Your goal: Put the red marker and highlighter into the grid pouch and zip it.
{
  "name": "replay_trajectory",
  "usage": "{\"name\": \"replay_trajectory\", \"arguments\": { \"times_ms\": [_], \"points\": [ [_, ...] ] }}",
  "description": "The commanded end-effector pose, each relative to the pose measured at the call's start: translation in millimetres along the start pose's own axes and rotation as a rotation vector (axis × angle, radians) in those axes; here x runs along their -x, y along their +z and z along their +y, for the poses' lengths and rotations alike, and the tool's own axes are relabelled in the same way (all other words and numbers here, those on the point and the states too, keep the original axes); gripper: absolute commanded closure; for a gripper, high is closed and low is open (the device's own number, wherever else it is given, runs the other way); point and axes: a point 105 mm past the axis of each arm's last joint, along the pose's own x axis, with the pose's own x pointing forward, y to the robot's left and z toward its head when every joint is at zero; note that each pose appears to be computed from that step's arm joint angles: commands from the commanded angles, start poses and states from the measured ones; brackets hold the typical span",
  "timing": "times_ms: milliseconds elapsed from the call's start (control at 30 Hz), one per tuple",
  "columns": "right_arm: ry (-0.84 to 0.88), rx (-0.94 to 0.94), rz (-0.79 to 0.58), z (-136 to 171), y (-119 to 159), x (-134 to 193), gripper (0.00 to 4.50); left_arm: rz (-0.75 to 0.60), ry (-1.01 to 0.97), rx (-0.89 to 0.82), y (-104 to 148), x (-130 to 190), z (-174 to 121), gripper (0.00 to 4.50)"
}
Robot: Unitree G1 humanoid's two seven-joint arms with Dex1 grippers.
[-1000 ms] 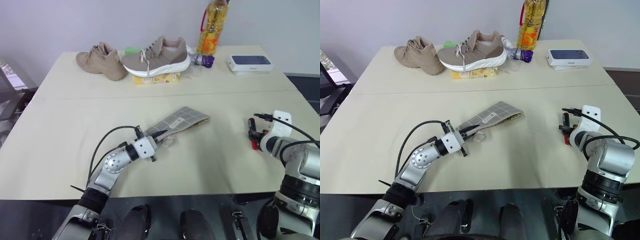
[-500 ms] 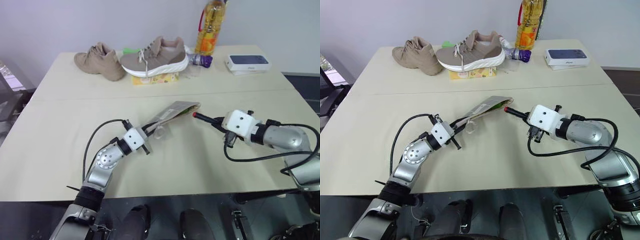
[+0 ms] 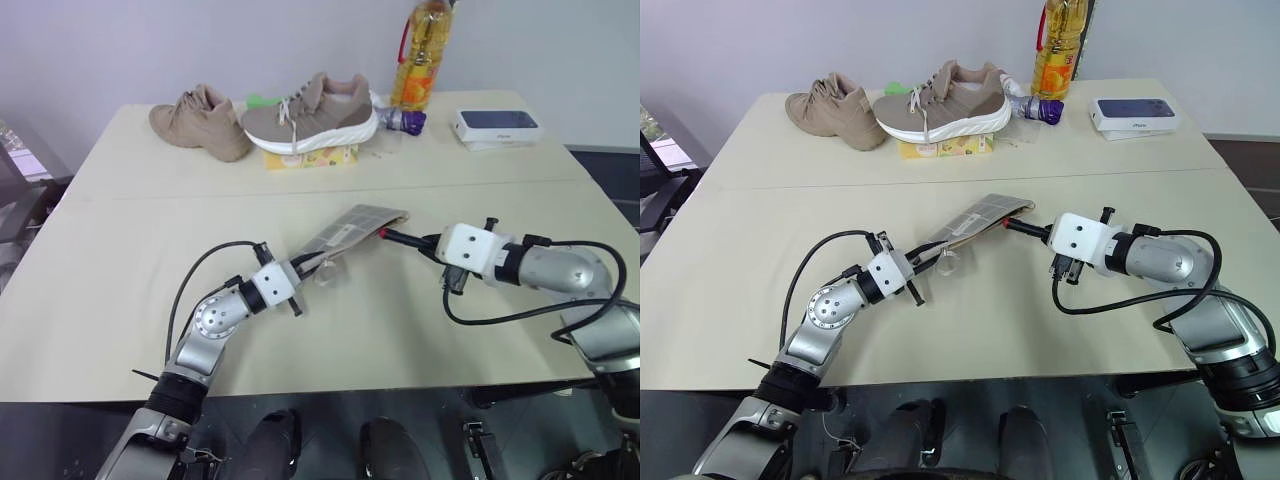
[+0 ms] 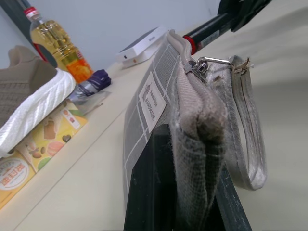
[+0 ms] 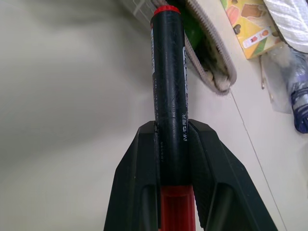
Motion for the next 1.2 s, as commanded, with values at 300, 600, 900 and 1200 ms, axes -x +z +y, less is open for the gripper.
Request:
{"name": "replay_trajectory", "arguments": {
  "times_ms": [300,600,900,1200],
  "points": [
    [0.000,0.046,-0.029,-15.6,10.4,17.4,4.20,-0.033,0.004,-0.039,9.4,-0.6,2.5,4.50],
    [0.026,0.117,-0.005,-12.8,9.8,14.1,4.20,-0.052,-0.014,-0.044,13.6,-2.7,-0.2,4.50],
    [0.073,0.245,-0.047,-1.4,29.3,-0.4,4.20,-0.084,-0.070,-0.057,22.1,-6.5,-8.1,4.50],
    [0.151,0.463,-0.162,19.7,67.3,-20.5,4.20,-0.132,-0.130,-0.055,34.8,-15.9,-17.5,4.50]
  ]
}}
